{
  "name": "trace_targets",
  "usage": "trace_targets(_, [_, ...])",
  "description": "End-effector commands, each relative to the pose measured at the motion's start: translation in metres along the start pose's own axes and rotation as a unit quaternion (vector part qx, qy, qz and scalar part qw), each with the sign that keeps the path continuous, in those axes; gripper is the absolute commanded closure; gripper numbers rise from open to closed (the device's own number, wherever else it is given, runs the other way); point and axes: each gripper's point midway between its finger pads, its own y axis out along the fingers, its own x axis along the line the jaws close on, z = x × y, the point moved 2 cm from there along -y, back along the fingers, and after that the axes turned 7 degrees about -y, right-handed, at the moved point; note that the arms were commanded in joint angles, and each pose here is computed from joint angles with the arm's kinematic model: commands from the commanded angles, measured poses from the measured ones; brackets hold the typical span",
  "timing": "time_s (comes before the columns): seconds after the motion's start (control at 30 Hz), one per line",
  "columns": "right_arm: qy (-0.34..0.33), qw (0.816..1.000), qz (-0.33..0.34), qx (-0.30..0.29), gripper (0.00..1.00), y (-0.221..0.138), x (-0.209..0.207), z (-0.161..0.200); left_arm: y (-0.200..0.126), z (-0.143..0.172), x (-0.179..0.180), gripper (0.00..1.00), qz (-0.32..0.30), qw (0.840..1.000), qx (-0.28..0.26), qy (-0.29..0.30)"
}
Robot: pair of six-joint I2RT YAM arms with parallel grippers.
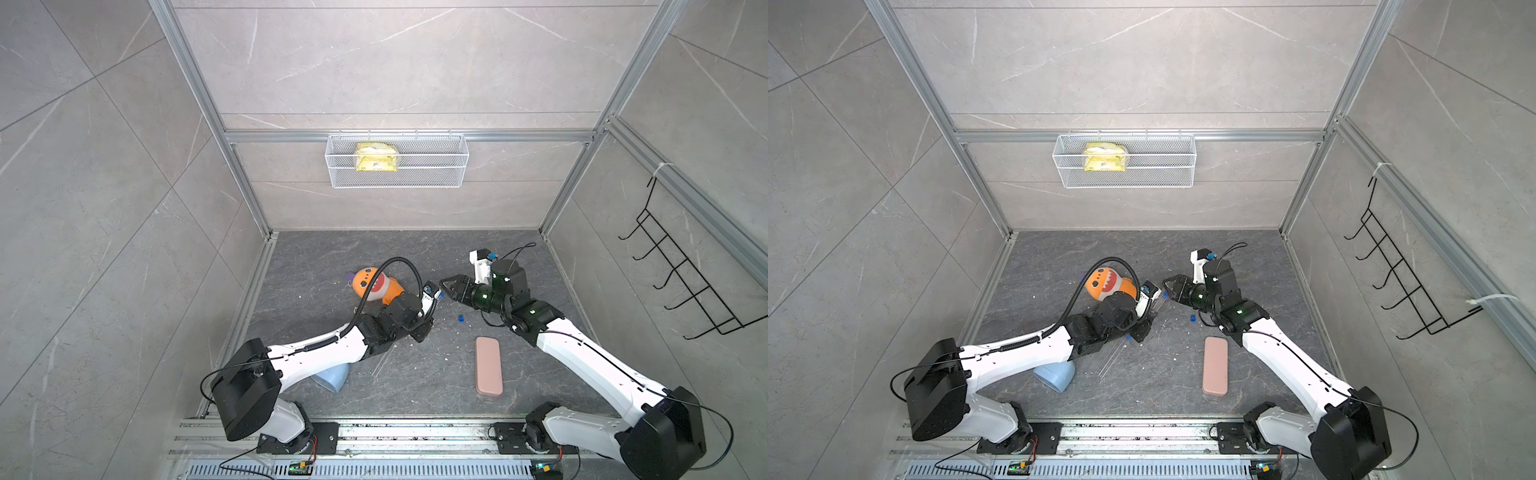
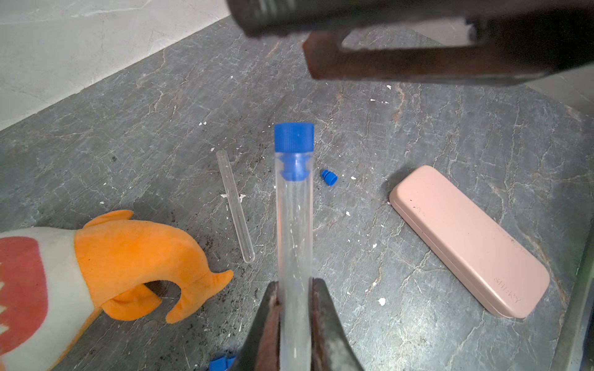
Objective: Remove stoppers from test tubes
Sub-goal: Open the stopper on the test tube.
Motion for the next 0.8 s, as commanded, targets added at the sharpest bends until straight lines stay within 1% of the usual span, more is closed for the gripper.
trace_targets(0.0, [0.025,0.999,-0.028,-0.006,0.5,0.008,0.002,-0.005,-0.005,-0.018,-0.006,0.89,0.017,0.999,-0.033,0.011])
trace_targets(0.2, [0.04,0.998,-0.05,0.016,0.55,0.023,0.003,0.0,-0.005,-0.017,-0.005,0.89,0.016,0.999,-0.032,0.013])
trace_targets(0.43, [0.046,0.997,-0.052,0.037,0.59,0.031,0.0,0.007,-0.005,-0.02,0.001,0.9,0.005,0.999,-0.037,0.015])
trace_targets(0.77, [0.053,0.996,-0.058,0.043,0.68,0.036,-0.002,0.011,-0.003,-0.02,0.002,0.91,0.006,0.999,-0.036,0.013])
